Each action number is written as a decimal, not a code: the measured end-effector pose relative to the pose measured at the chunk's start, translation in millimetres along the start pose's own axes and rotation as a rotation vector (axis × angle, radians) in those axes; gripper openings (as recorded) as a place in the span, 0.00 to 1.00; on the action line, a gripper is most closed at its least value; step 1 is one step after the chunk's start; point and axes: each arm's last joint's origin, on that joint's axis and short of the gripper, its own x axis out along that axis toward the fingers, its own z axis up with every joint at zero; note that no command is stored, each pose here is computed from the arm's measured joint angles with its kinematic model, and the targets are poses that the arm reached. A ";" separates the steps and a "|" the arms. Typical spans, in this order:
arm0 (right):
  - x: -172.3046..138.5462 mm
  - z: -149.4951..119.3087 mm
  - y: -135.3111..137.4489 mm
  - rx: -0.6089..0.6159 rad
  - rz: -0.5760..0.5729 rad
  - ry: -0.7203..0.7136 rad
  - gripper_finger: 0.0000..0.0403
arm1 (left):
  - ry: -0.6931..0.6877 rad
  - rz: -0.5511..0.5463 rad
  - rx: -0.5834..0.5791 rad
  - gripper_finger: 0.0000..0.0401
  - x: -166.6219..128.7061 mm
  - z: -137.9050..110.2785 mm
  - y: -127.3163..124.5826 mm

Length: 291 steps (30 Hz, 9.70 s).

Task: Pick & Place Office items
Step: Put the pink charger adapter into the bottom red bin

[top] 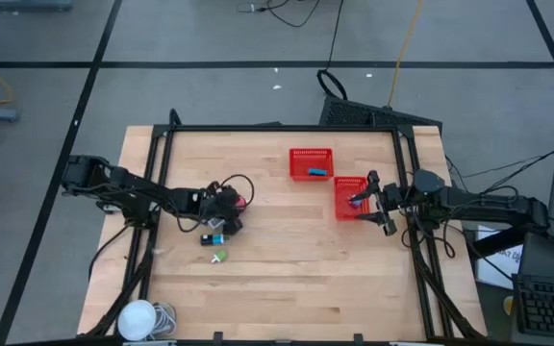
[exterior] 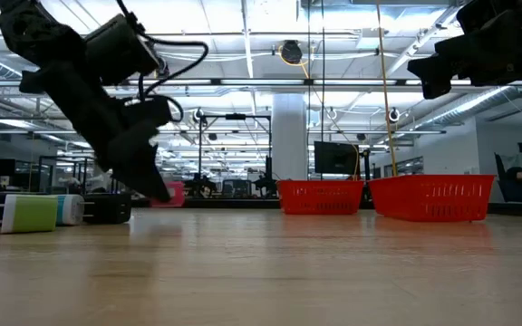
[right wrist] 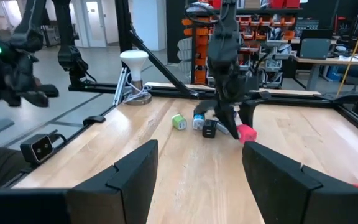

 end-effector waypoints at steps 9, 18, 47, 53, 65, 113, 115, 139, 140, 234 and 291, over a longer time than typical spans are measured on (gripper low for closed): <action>6.4 -5.3 -7.4 -0.012 -0.157 0.051 0.55 | -0.315 -0.231 -0.284 0.38 -15.0 36.3 -14.1; 24.2 -11.5 -16.4 -0.097 -0.193 0.081 0.55 | -0.485 -0.503 -0.507 0.42 -29.6 59.4 -23.1; 127.6 -12.5 -12.7 -0.503 -0.179 -0.043 0.74 | -0.301 -0.676 -0.363 0.43 -38.2 93.2 -65.9; 147.3 -10.9 -11.2 -0.614 -0.154 -0.024 0.73 | -0.248 -0.727 -0.312 0.38 -22.9 100.7 -77.9; 167.9 -11.7 5.5 -0.662 0.021 -0.035 0.72 | -0.218 -0.743 -0.296 0.42 -7.2 110.8 -76.6; 167.6 -23.2 -0.1 -0.600 0.035 0.094 0.01 | -0.262 -0.758 -0.167 0.02 -8.0 112.1 -75.9; 167.3 -23.7 -1.8 -0.541 0.028 0.102 0.02 | -0.274 -0.750 -0.130 0.01 -7.8 111.8 -75.9; 130.1 39.5 -10.7 -0.389 -0.248 -0.009 0.40 | -0.171 -0.528 0.001 0.53 1.6 53.7 -125.0; 126.9 42.6 -12.1 -0.389 -0.257 -0.014 0.42 | -0.142 -0.513 0.012 0.56 9.0 47.3 -127.2; 159.6 -10.4 -0.4 -0.582 0.009 0.109 0.58 | -0.083 -0.599 0.009 0.37 -34.2 123.7 -109.2; 184.5 -2.1 15.3 -0.662 0.061 0.168 0.38 | -0.273 -0.708 0.107 0.93 -75.9 162.0 -66.2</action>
